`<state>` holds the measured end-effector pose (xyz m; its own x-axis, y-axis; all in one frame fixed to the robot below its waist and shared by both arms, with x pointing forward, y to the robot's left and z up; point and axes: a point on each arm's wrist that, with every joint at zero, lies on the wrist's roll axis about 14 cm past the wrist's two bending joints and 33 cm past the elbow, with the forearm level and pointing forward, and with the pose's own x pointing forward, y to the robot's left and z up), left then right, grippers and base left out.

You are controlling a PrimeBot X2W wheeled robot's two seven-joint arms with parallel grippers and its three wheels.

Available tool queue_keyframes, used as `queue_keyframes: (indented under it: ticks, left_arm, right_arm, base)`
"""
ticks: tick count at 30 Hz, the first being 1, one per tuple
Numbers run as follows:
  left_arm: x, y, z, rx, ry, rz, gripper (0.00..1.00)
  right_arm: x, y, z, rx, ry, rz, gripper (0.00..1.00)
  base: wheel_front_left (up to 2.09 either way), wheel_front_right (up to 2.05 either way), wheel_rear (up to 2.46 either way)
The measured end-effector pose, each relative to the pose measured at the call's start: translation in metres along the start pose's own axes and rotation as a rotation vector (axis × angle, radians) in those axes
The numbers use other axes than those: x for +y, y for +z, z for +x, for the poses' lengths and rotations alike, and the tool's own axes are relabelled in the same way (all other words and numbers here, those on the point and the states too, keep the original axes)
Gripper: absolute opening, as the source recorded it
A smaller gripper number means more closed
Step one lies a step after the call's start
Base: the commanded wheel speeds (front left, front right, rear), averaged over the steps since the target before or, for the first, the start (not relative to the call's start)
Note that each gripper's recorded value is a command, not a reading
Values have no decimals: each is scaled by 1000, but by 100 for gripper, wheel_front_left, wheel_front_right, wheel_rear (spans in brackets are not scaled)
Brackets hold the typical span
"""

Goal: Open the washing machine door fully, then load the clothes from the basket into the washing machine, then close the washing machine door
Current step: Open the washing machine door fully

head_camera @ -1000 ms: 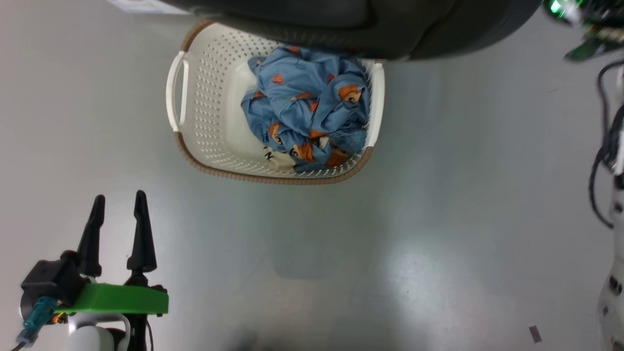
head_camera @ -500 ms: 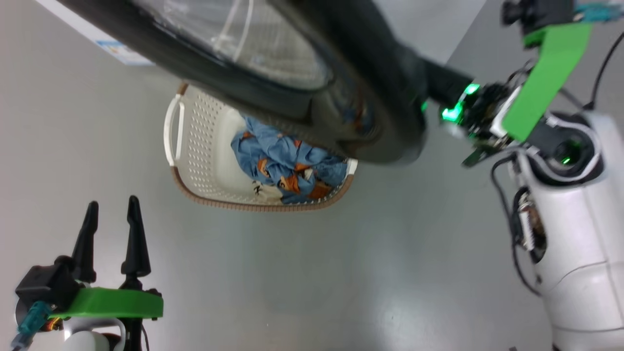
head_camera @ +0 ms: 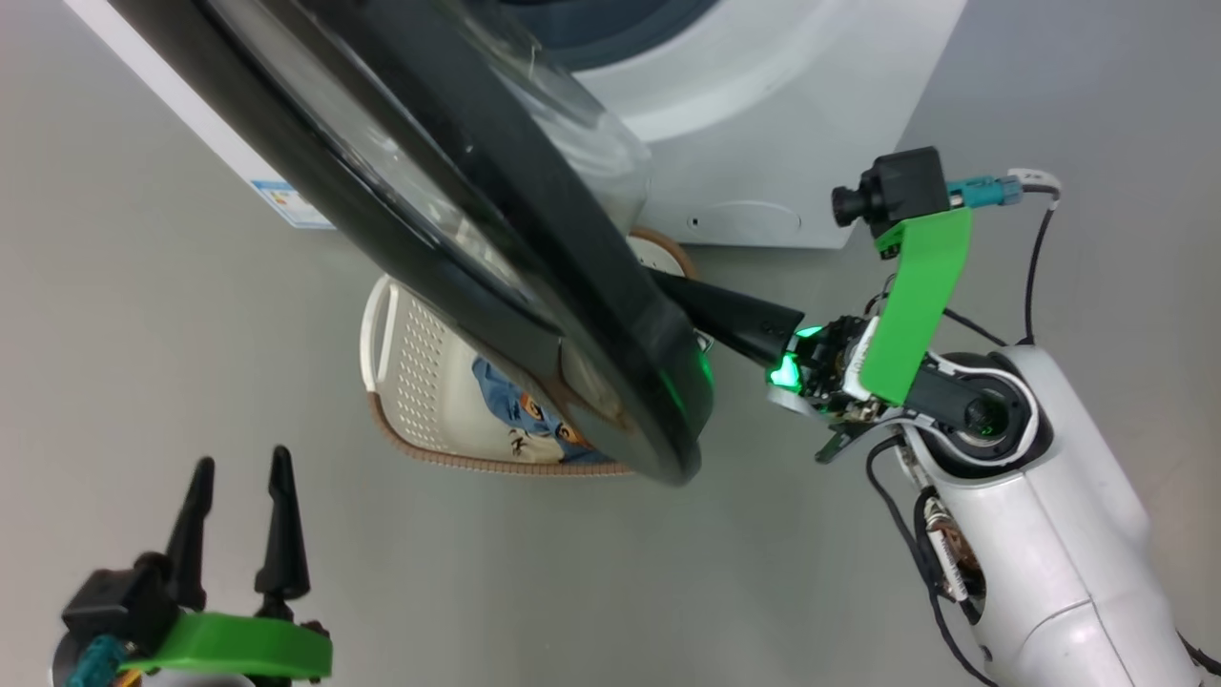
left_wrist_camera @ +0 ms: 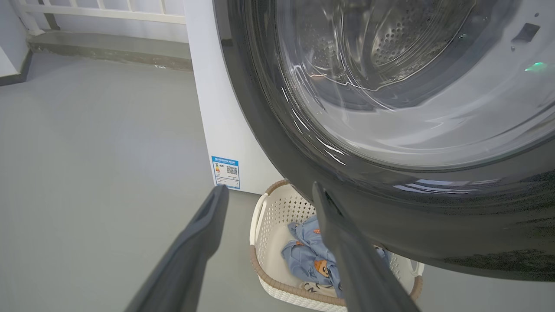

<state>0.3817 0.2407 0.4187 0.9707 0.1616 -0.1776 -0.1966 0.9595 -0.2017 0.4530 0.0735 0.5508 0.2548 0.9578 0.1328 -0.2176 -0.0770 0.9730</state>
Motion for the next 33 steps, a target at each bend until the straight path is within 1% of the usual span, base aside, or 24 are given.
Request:
queue_keyframes:
  ticks: [4, 10, 21, 33]
  left_arm:
    - [0, 2, -5, -4, -2, -2, 100]
    - [1, 10, -10, -27, 1, -5, 100]
    - [8, 19, -23, -52, 20, -21, 100]
    - [12, 25, -31, -71, 31, -27, 100]
  right_arm:
    - [5, -10, 5, 11, 2, -5, 0]
    - [8, -32, 15, 37, 11, 32, 0]
    - [10, -72, 36, 114, 0, 51, 0]
    - [14, -111, 52, 145, -4, 106, 0]
  base:
    - [0, 0, 0]
    - [0, 0, 0]
    - [0, 0, 0]
    - [0, 0, 0]
